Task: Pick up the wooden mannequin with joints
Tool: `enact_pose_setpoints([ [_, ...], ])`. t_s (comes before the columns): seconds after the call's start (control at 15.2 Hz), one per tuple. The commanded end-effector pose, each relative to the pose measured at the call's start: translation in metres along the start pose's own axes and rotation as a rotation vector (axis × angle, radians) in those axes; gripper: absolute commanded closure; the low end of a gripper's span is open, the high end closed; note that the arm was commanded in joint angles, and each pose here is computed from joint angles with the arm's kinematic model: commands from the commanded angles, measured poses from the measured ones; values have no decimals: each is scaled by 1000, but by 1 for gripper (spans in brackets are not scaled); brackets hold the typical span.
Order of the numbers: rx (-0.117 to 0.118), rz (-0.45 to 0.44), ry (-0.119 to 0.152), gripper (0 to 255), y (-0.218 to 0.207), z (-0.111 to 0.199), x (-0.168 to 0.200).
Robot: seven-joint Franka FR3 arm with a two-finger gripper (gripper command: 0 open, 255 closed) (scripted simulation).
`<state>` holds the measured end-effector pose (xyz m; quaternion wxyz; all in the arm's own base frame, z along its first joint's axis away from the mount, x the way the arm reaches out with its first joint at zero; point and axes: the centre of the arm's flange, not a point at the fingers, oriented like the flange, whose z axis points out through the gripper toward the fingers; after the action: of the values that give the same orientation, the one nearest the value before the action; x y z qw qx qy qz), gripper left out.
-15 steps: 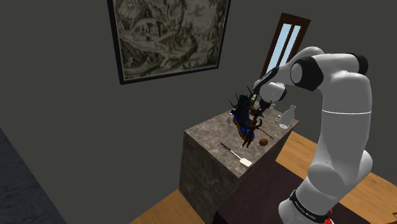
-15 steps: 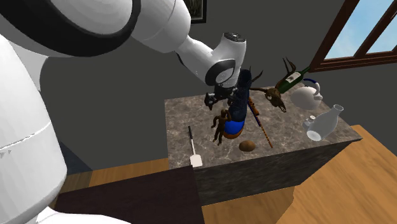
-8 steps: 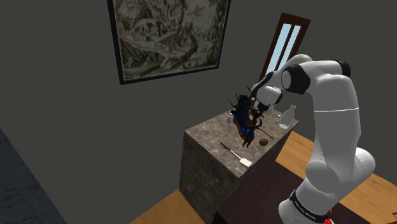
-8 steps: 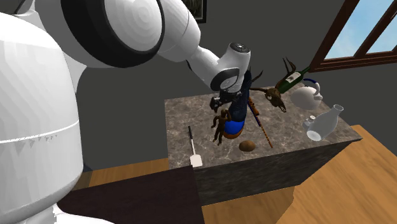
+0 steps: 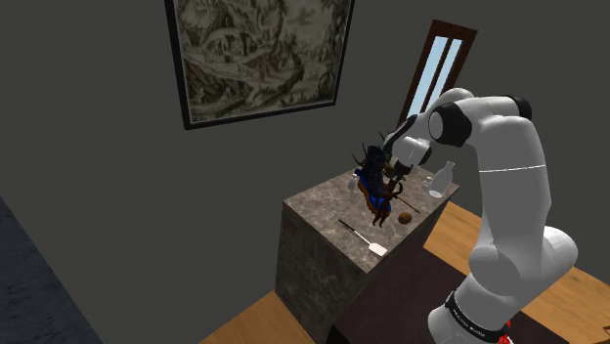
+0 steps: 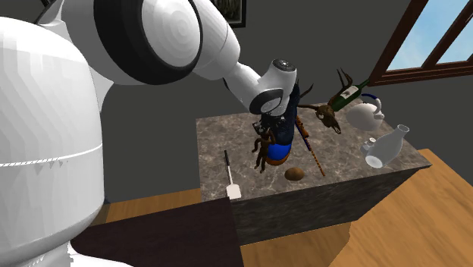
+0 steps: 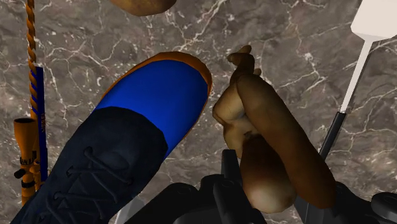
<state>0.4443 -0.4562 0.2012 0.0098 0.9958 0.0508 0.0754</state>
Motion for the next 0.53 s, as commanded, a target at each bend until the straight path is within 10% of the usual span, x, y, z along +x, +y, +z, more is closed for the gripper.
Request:
enact_pose_setpoints([
  [0.0,1,0,0,255,0,1,0],
  [0.46,1,0,0,255,0,-5,1],
])
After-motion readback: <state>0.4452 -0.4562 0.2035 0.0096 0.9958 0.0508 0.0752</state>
